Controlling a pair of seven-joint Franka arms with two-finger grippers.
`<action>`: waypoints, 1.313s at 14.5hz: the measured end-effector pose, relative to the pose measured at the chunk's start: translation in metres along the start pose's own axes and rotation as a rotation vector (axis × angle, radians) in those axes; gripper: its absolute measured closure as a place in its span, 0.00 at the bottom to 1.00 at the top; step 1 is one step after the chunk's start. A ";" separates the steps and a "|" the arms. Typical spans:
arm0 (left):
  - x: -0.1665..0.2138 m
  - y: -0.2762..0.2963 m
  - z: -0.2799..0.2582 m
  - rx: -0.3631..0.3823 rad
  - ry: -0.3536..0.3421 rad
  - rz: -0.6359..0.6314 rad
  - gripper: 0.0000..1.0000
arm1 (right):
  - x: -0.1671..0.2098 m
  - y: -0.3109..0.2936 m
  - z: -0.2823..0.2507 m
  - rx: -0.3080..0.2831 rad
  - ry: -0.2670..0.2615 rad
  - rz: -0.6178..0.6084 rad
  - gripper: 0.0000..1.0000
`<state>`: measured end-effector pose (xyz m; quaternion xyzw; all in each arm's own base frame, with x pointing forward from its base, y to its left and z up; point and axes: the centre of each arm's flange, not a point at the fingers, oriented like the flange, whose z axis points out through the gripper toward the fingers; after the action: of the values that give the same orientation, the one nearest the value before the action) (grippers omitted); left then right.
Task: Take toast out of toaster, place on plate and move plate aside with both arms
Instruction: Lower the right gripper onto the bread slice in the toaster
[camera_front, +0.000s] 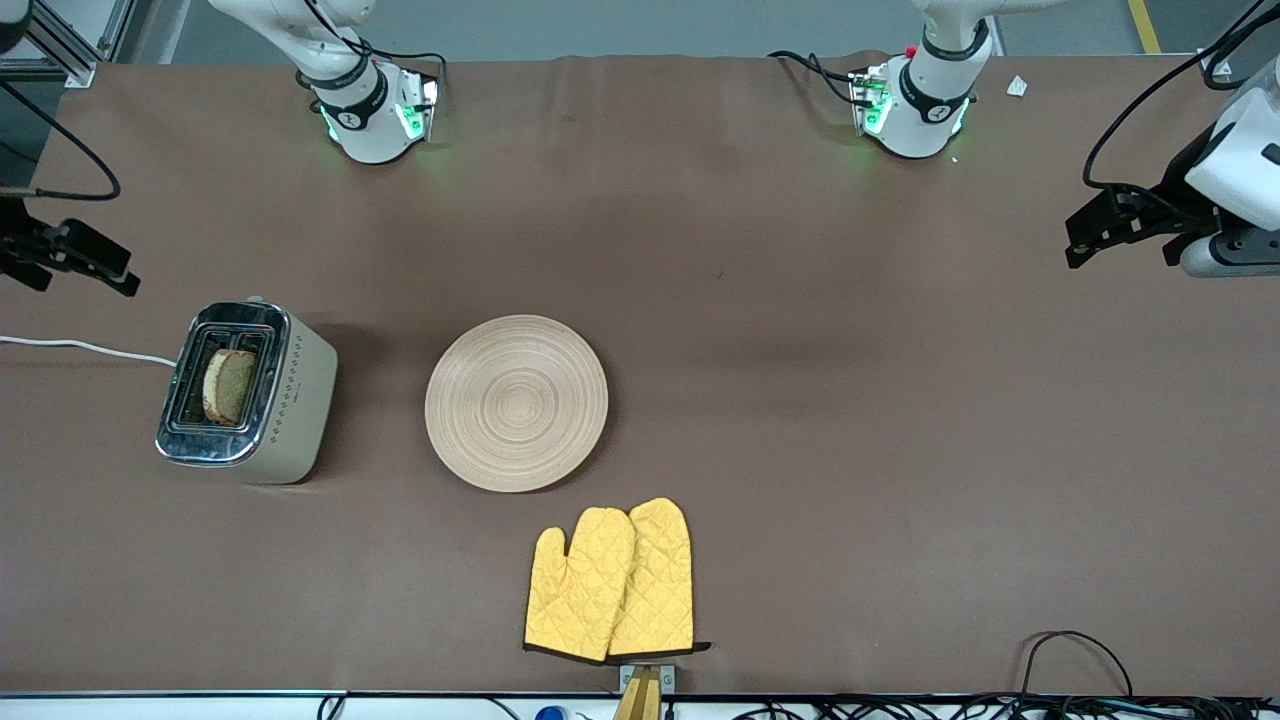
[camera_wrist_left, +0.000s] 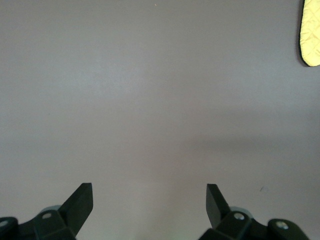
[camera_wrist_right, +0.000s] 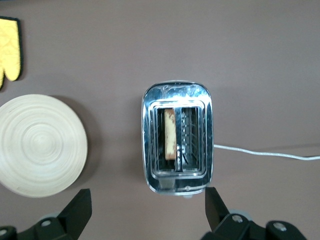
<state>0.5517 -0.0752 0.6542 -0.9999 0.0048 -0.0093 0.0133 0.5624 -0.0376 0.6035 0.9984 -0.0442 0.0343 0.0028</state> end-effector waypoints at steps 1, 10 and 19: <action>0.000 0.000 0.000 0.000 0.000 0.000 0.00 | 0.004 0.006 0.024 0.000 -0.005 0.010 0.00; -0.001 0.000 -0.001 0.001 -0.002 0.000 0.00 | 0.038 0.048 0.200 0.016 -0.160 0.065 0.02; -0.001 0.000 -0.001 0.001 -0.003 0.001 0.00 | 0.041 0.034 0.222 0.018 -0.191 0.035 0.66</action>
<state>0.5507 -0.0751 0.6548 -0.9999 0.0051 -0.0076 0.0138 0.6151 -0.0769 0.3852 0.9962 -0.0611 -0.0606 -0.0109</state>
